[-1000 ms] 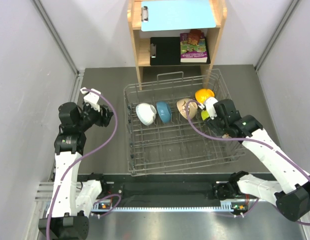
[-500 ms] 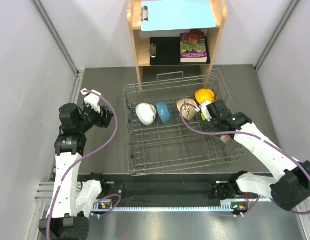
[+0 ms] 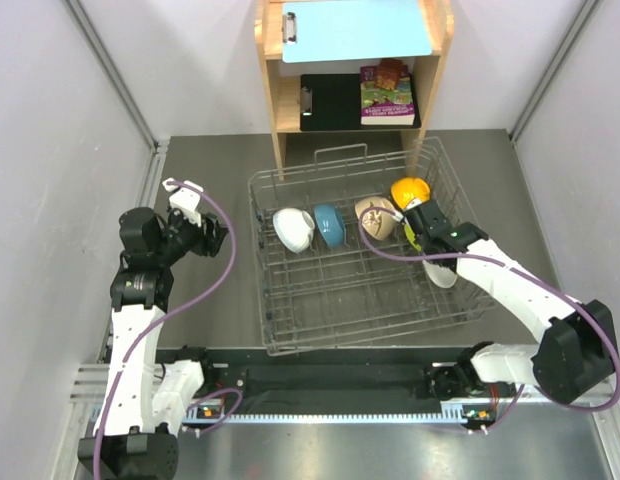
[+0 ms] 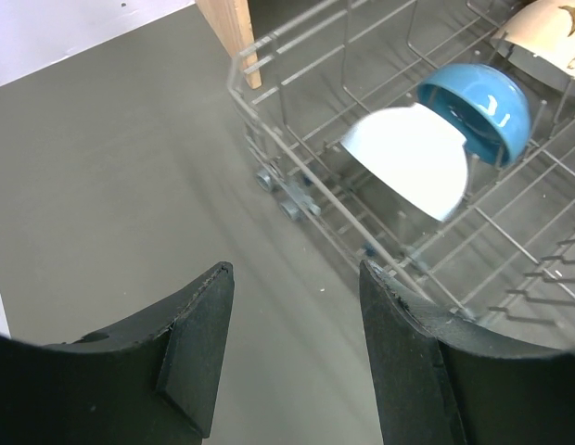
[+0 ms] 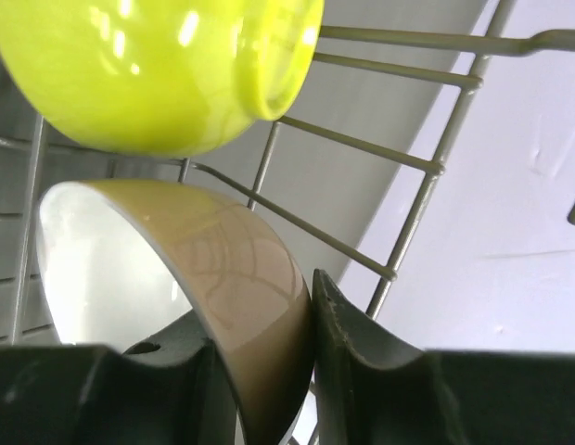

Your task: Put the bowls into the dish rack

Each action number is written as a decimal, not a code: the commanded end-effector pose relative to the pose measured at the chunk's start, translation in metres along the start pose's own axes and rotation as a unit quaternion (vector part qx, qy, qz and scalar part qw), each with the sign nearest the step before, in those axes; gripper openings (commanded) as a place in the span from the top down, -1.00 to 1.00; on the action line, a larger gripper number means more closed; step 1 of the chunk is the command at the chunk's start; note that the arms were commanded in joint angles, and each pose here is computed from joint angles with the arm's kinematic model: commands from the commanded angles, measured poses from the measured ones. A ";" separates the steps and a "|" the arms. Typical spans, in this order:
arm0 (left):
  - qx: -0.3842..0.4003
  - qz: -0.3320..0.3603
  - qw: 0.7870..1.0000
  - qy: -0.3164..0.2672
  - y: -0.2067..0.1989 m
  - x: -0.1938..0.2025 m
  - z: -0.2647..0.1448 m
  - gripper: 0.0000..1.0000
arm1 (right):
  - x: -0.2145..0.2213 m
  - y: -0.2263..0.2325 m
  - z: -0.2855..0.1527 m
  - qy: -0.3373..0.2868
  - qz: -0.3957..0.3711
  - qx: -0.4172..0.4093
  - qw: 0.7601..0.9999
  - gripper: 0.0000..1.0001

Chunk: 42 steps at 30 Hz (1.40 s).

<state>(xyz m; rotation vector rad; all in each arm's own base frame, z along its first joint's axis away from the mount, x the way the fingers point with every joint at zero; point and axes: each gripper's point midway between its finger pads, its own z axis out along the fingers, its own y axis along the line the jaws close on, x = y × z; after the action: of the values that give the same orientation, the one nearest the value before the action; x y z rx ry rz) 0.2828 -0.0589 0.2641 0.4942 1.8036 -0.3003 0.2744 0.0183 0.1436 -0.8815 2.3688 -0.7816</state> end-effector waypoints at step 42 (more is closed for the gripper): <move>-0.084 0.032 0.995 0.031 0.033 0.021 -0.008 -0.23 | -0.045 -0.024 -0.017 0.008 -0.188 0.212 0.959 1.00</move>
<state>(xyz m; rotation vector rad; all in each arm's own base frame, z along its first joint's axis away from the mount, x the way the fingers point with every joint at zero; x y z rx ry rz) 0.2892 -0.0276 0.2487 0.4401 1.8606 -0.1207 0.3007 0.0439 0.1695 -1.1647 2.0255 -1.2413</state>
